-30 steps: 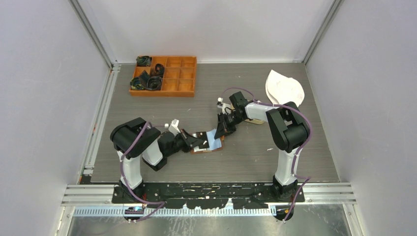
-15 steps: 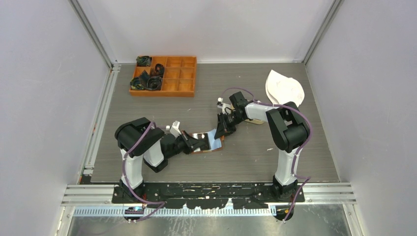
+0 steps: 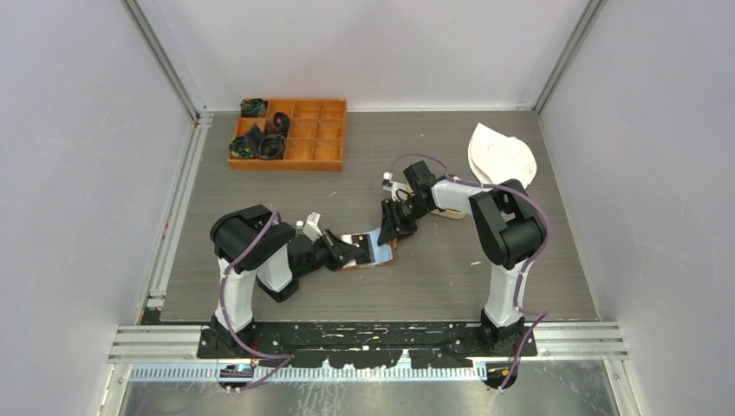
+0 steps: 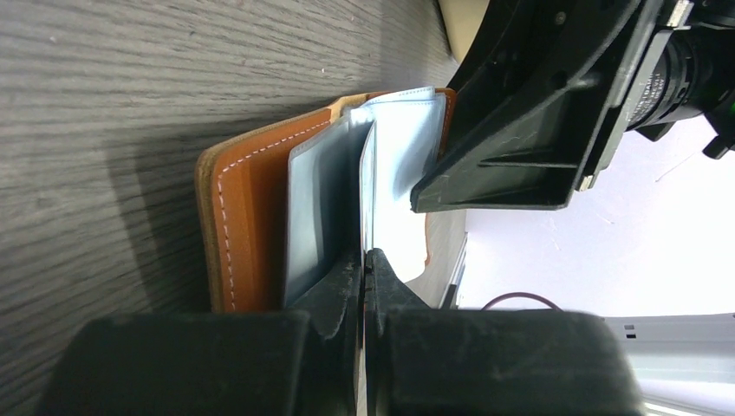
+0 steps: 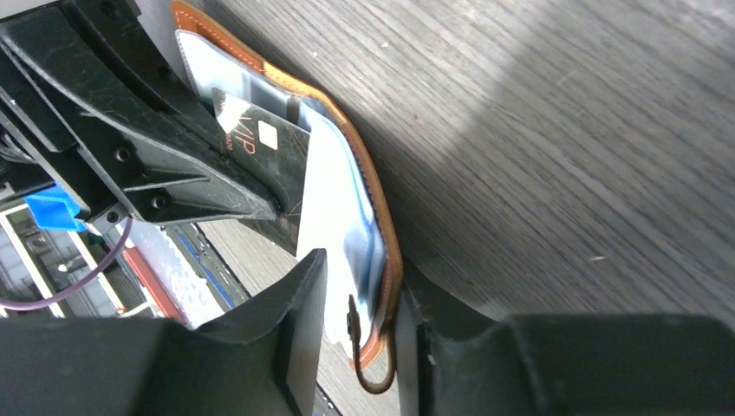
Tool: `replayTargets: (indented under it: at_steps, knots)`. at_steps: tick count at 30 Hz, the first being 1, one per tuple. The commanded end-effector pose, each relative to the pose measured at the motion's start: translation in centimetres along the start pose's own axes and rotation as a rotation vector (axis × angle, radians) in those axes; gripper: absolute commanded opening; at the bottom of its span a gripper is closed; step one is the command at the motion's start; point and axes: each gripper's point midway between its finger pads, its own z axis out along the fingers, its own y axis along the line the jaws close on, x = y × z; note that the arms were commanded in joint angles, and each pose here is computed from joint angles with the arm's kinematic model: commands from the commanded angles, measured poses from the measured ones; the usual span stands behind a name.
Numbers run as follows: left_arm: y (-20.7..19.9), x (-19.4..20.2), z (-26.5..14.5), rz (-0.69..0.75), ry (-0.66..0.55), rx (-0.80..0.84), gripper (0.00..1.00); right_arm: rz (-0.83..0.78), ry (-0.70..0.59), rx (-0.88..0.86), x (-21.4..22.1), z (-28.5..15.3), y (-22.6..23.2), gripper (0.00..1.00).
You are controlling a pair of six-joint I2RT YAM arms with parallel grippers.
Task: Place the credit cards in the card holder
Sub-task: Insert the credit card into the card holder.
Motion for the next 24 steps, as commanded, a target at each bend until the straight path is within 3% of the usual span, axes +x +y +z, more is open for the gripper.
replayTargets:
  at_steps: [1,5,11,14,18,24]
  knots:
    - [2.5,0.8,0.0,0.009,0.024,-0.082,0.00,-0.132,-0.063,0.059,-2.0,-2.5,1.2,0.42]
    - [3.0,1.0,0.0,0.008,0.032,-0.094,0.00,-0.218,-0.111,0.168,-3.1,-4.9,0.8,0.51]
    - [3.0,1.1,0.3,0.008,0.037,-0.090,0.00,-0.421,-0.218,0.238,-4.4,-7.7,1.7,0.50]
    - [2.9,1.1,0.4,0.008,0.041,-0.084,0.01,-0.596,-0.259,0.110,-3.4,-6.7,4.9,0.44]
    - [2.8,1.3,0.6,0.001,0.058,-0.078,0.02,-0.855,-0.261,0.063,-1.9,-4.2,6.7,0.42]
    - [2.8,1.5,0.7,-0.006,0.071,-0.080,0.03,-0.942,-0.161,0.129,-1.4,-1.2,5.1,0.32]
